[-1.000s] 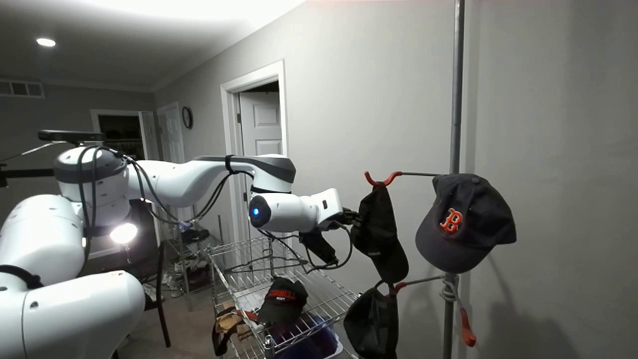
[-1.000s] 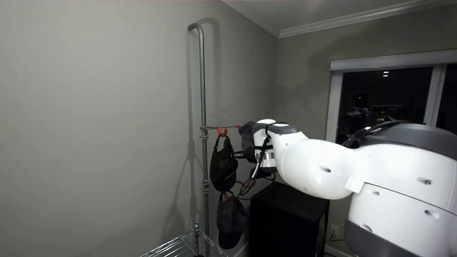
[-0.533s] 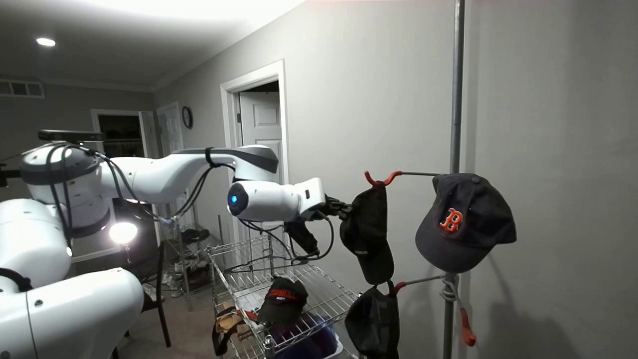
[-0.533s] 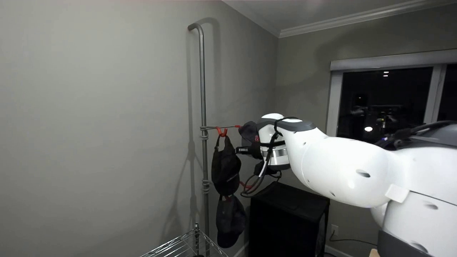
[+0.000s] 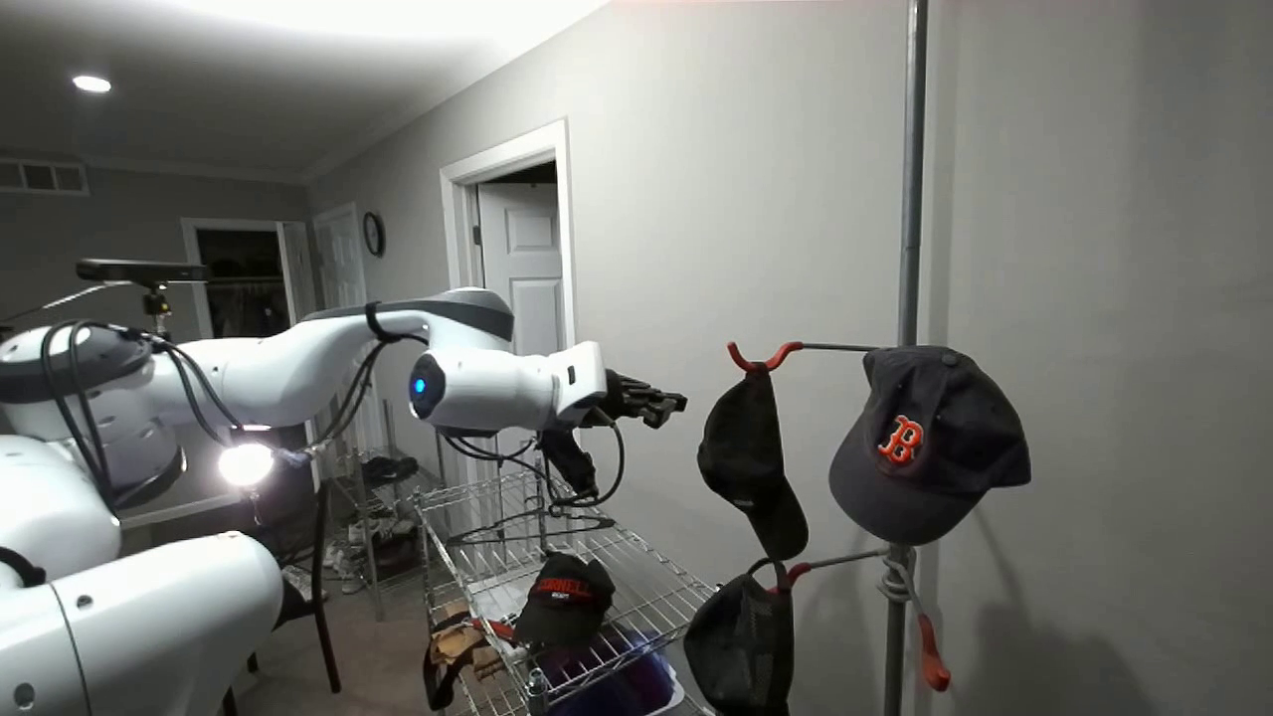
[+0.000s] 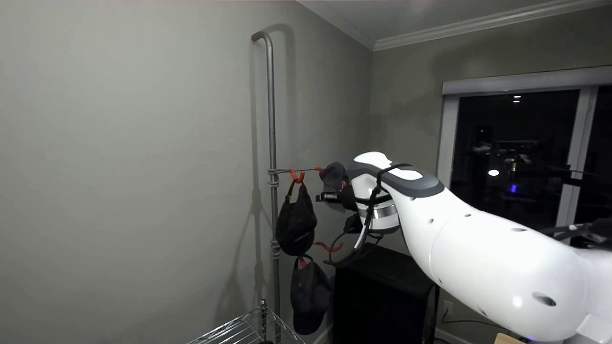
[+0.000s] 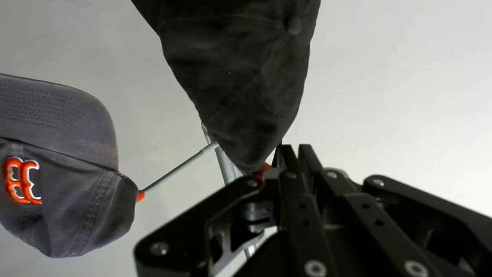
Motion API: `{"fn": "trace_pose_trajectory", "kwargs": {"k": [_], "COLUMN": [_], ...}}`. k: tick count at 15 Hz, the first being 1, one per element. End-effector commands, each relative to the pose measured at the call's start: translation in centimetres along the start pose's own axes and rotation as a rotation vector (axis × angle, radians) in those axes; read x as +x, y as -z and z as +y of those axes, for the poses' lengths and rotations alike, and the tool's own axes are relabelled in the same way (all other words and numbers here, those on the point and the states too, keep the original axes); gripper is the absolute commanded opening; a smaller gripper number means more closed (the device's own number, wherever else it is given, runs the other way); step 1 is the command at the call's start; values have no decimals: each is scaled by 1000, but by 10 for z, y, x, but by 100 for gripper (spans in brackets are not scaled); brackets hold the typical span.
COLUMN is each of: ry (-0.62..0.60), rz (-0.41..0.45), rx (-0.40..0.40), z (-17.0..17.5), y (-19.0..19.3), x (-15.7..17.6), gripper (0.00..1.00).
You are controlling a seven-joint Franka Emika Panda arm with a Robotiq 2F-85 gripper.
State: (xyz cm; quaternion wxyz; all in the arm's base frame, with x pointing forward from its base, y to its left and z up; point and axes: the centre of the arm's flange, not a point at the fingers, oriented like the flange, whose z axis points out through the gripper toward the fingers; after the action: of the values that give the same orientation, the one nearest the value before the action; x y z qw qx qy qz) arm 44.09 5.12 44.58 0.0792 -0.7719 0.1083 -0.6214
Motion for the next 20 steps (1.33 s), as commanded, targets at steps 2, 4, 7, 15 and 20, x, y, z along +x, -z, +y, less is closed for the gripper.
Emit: {"fn": "trace_pose_trajectory", "kwargs": {"k": [2, 4, 7, 15, 20], "ry": [-10, -3, 0, -66, -55], "rz": [36, 19, -38, -259, -319], "rx": [-67, -81, -94, -50, -15], "z": [-5, -8, -10, 2, 4], "y": [8, -1, -14, -44, -69], "x": [6, 5, 6, 45, 45], "gripper": [36, 48, 67, 100, 100]}}
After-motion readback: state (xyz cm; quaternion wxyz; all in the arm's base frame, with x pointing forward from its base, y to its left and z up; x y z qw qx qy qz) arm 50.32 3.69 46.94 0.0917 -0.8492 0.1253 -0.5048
